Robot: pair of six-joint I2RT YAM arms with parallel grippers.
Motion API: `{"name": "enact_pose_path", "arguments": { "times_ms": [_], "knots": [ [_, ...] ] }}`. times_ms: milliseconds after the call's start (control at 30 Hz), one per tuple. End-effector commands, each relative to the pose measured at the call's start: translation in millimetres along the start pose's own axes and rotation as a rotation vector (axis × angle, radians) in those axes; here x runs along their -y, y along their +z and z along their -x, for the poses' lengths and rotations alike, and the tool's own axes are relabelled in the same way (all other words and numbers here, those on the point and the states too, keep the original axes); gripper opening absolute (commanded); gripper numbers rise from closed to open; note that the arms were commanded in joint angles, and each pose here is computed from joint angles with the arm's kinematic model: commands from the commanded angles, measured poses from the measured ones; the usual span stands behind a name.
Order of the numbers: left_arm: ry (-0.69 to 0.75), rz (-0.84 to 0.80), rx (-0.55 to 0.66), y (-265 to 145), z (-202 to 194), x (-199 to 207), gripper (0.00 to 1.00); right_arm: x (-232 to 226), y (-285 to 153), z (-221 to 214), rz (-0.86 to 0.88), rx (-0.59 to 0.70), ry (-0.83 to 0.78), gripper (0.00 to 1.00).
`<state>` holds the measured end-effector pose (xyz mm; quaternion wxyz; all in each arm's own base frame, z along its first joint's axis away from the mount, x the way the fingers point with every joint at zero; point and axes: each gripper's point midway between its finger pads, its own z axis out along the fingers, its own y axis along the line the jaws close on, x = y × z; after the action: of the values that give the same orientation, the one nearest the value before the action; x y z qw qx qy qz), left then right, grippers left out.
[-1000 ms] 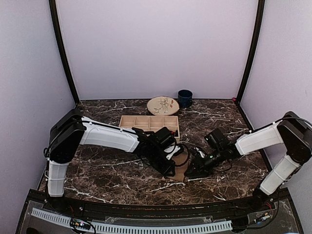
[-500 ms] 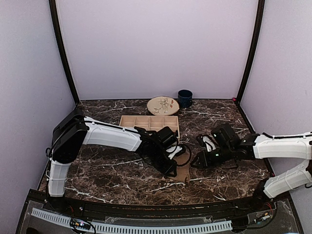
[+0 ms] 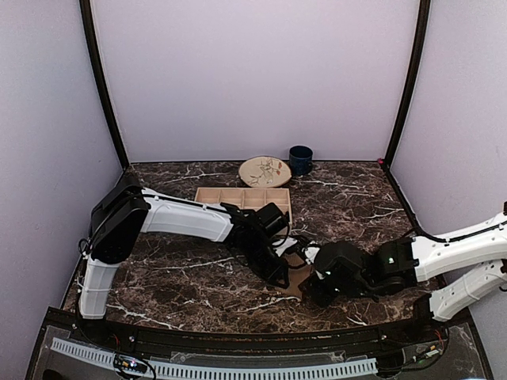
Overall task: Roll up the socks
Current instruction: Roll the sock at the center of the board.
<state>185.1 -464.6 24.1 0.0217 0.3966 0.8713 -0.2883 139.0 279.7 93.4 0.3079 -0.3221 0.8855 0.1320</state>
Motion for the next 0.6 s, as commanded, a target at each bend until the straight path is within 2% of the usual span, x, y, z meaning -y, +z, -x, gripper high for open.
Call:
{"name": "enact_pose_path", "arguments": {
  "times_ms": [0,233,567],
  "knots": [
    [-0.070,0.035,-0.187,15,-49,-23,0.20,-12,-3,7,-0.113,0.045,-0.156,0.49],
    [-0.070,0.008,-0.204,12,-50,-21,0.20,-25,11,-10,-0.165,-0.008,-0.244,0.56],
    [-0.067,-0.037,-0.233,11,-52,-15,0.19,-26,31,-13,-0.232,-0.050,-0.351,0.58]
  ]
}}
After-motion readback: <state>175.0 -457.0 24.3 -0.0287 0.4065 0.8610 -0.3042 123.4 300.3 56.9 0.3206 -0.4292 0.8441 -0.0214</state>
